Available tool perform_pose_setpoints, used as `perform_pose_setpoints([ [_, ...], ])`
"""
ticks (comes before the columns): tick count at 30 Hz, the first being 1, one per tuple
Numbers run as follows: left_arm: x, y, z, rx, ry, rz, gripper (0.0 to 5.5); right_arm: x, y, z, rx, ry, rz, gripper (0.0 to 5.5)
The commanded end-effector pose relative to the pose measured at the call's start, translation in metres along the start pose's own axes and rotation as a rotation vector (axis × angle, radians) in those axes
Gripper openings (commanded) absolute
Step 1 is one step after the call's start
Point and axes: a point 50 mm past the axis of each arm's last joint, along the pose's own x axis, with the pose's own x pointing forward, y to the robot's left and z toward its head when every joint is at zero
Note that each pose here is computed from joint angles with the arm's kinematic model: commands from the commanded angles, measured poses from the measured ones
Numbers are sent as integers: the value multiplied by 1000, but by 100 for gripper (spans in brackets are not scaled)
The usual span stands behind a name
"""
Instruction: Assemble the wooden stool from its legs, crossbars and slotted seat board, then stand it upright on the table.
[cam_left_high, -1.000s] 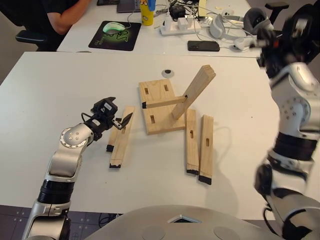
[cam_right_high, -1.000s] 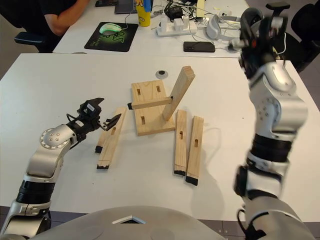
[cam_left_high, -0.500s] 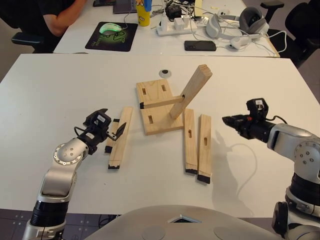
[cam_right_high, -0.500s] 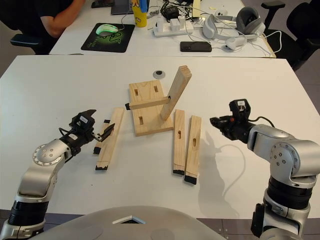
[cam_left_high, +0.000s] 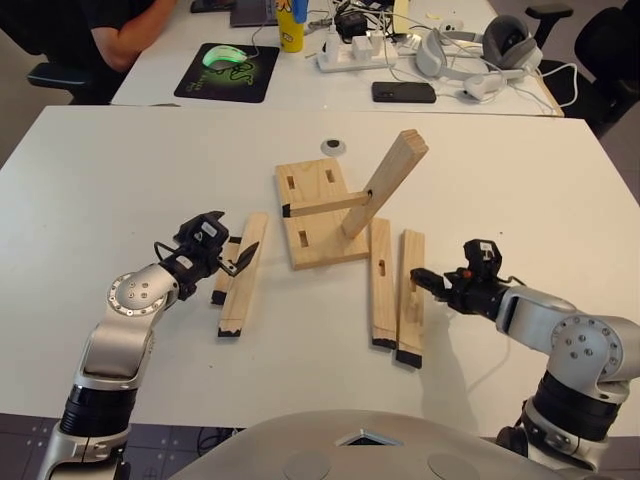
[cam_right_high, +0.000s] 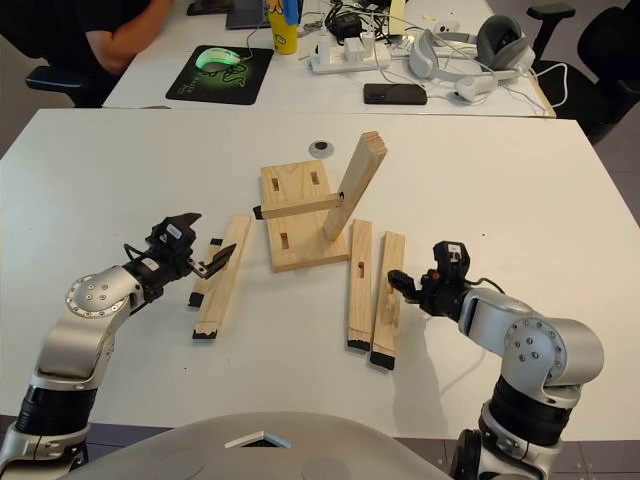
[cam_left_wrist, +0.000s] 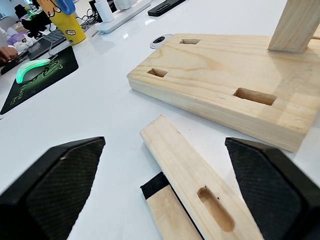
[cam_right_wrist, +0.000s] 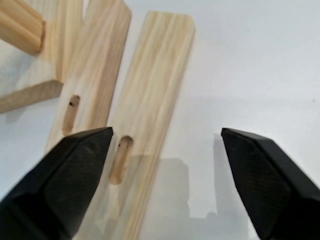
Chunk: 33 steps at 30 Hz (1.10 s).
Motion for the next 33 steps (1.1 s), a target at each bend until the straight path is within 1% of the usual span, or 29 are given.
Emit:
perform_pose_setpoints([
  [1,2,4,2,29,5,-24,446,2,7,-8,28,5,8,399],
  [5,4,4,3,32,5,-37,446,3,8,-11,86,-14,8,399],
  [9,4,5,2,32,9,-36,446,2,9,-10,69,-13,-1,399],
  [14,4,6,3,35,4,-27,446,1,10,-11,-30,36,0,399],
  [18,2,5,2,30,9,-19,446,1,17,-12,-118,80,50,399],
  [21,2,4,1,26,10,-16,446,2,22,-14,-124,85,83,399],
  [23,3,3,0,29,13,-15,446,2,18,-14,-149,107,58,399],
  [27,2,3,0,29,15,-9,446,0,4,-4,-183,115,-9,399],
  [33,1,3,-1,24,12,8,446,0,2,1,-287,158,-37,399],
])
